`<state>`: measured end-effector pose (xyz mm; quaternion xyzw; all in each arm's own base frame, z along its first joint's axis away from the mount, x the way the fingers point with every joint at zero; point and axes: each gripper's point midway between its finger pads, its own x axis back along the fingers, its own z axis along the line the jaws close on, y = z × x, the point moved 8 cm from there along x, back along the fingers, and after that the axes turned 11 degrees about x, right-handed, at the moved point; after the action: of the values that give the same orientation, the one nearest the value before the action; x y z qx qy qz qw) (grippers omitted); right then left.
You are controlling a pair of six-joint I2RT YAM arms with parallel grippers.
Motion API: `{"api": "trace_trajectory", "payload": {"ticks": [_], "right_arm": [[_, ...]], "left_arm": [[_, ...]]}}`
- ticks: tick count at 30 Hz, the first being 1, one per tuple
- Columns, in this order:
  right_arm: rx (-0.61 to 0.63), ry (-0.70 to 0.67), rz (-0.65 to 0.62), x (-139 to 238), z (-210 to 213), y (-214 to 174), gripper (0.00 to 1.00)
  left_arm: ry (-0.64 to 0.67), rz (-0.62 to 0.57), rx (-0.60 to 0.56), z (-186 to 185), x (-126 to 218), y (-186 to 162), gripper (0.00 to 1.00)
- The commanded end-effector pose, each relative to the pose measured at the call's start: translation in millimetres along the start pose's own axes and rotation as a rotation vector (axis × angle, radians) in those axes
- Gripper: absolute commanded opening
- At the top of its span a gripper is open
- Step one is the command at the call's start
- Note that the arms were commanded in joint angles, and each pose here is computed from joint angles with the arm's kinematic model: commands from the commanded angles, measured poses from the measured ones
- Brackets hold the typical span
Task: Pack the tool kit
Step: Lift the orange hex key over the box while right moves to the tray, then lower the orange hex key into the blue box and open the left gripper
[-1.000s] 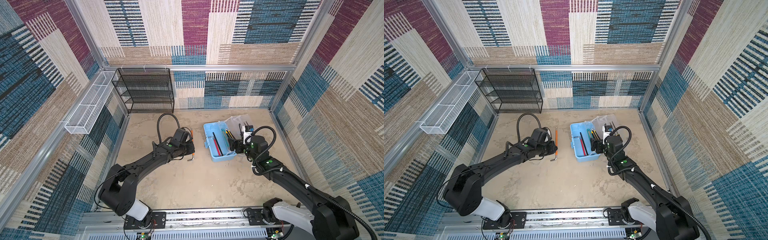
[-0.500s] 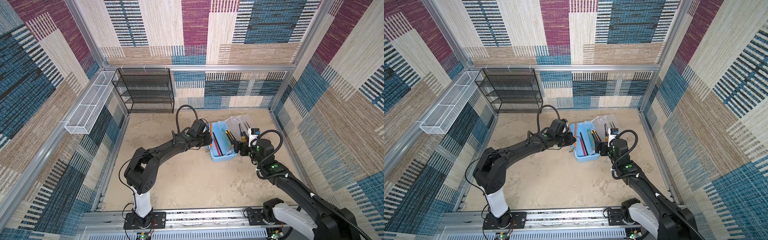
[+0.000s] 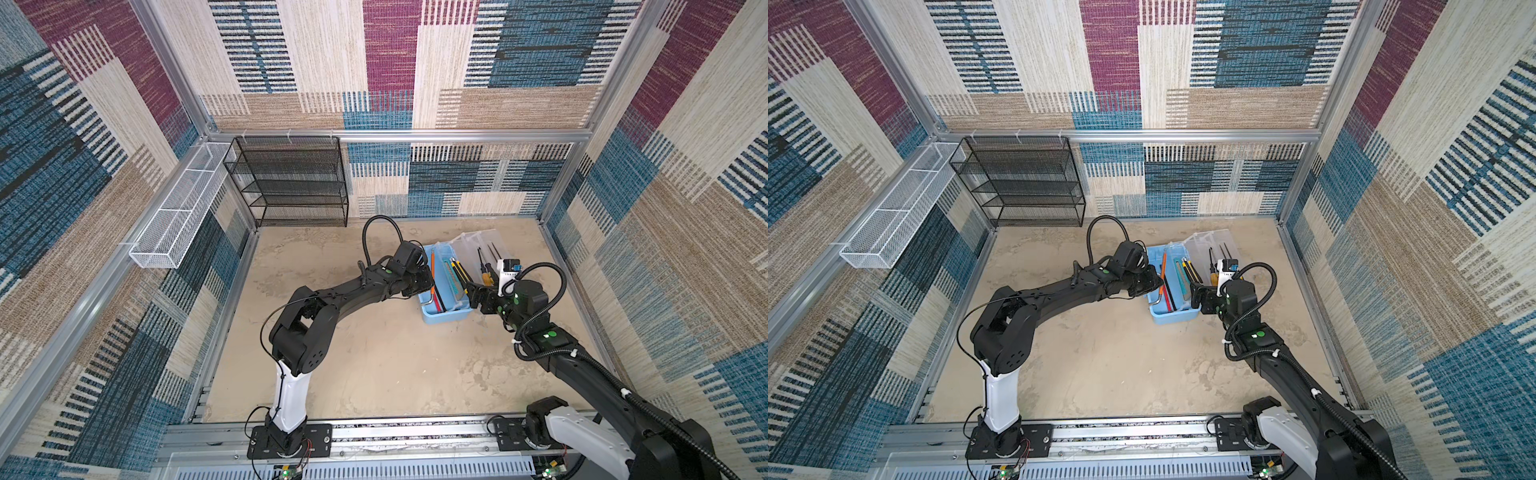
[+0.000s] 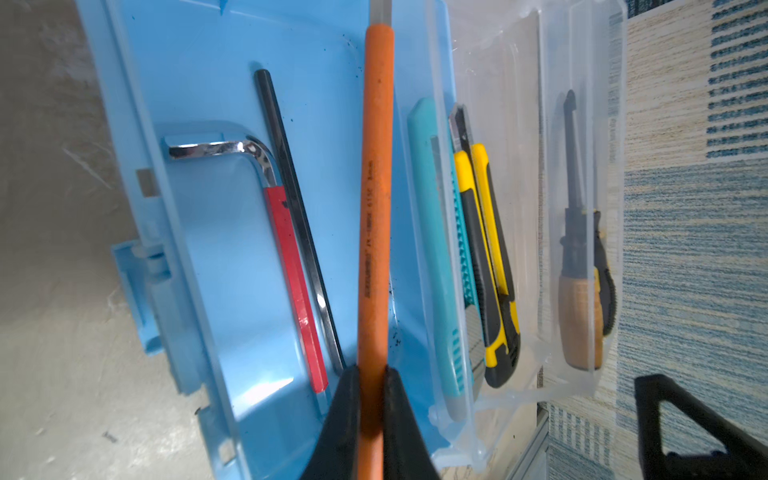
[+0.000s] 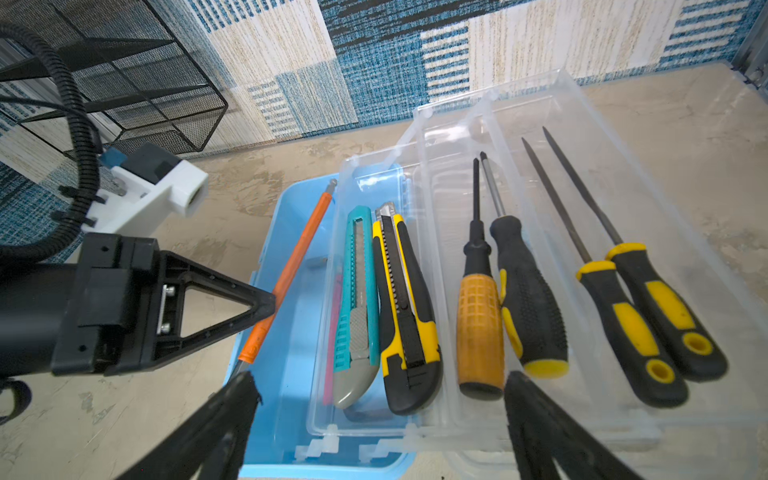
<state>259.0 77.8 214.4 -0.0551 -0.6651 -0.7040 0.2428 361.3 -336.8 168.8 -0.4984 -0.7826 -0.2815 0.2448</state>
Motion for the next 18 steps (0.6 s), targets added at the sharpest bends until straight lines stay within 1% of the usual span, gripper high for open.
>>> {"api": "trace_trajectory", "payload": {"ticks": [1,5,8,10,18], "right_arm": [[-0.010,-0.001,-0.008,1,0,1,0.94],[-0.012,-0.009,-0.004,1,-1,-1,0.94],[-0.017,-0.011,0.000,1,-2,-3,0.95],[-0.017,-0.011,0.003,1,-2,-4,0.95],[-0.021,-0.021,0.002,1,-4,-5,0.95]], "left_arm": [[-0.057,-0.009,0.025,-9,-9,4,0.00],[-0.033,-0.002,0.052,2,-19,1,0.00],[-0.021,-0.029,0.077,8,-23,2,0.00],[-0.023,-0.024,0.090,9,-27,2,0.00],[-0.026,-0.020,0.090,8,-30,2,0.00]]}}
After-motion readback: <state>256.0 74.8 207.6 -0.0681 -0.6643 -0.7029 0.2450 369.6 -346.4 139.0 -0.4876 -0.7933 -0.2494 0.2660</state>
